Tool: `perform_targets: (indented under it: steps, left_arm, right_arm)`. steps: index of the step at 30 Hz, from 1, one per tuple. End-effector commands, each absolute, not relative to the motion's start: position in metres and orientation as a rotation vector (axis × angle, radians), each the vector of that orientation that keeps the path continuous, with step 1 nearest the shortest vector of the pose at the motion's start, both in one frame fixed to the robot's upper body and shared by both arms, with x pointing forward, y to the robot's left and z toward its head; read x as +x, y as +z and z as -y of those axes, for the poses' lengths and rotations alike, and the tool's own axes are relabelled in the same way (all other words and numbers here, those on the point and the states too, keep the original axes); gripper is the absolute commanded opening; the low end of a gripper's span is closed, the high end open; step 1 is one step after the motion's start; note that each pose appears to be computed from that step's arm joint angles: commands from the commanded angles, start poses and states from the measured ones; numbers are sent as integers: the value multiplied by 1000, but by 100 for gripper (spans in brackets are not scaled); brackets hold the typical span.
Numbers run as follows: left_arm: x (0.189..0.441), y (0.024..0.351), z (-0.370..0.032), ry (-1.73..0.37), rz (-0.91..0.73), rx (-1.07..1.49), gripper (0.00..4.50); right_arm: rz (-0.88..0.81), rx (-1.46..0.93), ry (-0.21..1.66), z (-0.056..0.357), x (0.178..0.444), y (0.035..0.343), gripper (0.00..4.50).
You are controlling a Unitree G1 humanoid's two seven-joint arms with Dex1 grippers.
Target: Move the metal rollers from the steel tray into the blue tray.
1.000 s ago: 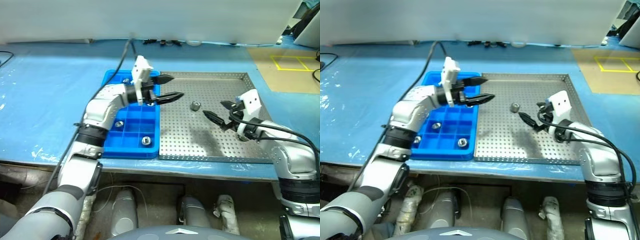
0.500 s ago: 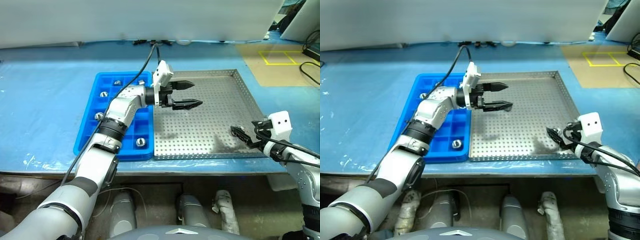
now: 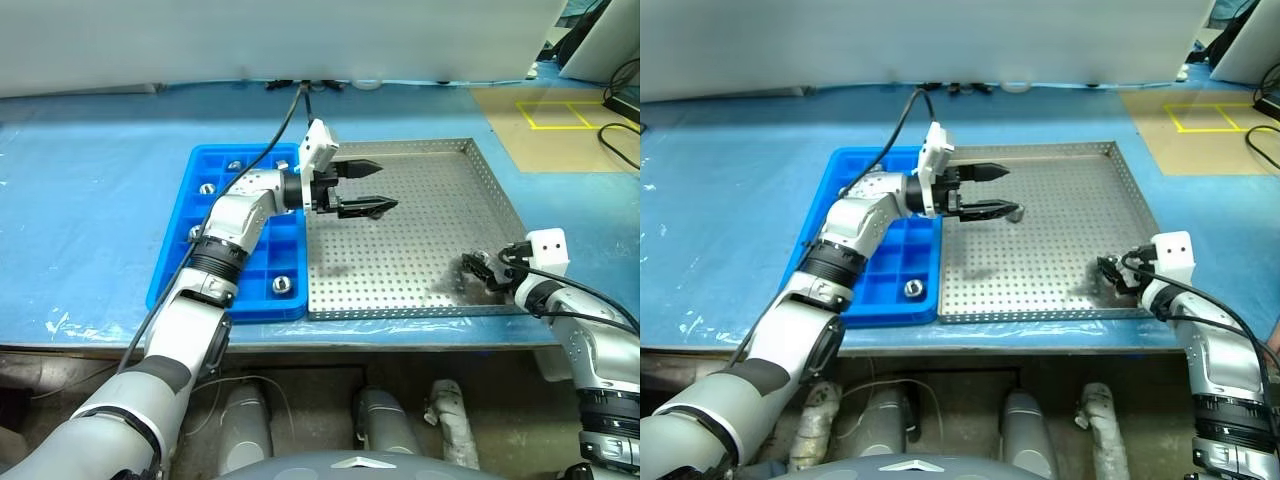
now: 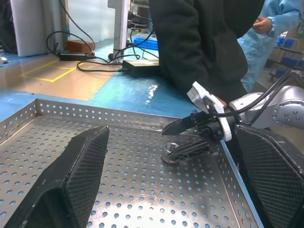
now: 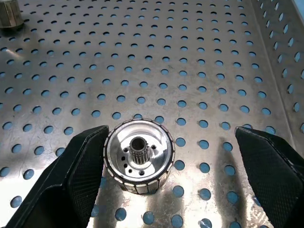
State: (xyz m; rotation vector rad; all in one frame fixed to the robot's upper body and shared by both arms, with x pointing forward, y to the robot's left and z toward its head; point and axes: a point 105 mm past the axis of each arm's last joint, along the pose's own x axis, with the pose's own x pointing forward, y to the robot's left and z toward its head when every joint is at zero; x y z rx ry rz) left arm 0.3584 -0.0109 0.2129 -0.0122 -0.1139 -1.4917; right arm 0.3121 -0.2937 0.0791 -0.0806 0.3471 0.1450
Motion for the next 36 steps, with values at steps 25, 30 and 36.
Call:
perform_targets:
  steps: [25,30,36]
  left_arm:
    - [377,248,-56,-1267,216,36,450]
    - [383,260,-85,-1138,248,43,450]
    - [384,265,-123,-962,262,61,450]
  right_arm:
    - [-182,-153,388,216,339,129,162]
    - [-102,-145,541,163,358,151,162]
    - [-44,-138,701,102,389,166,162]
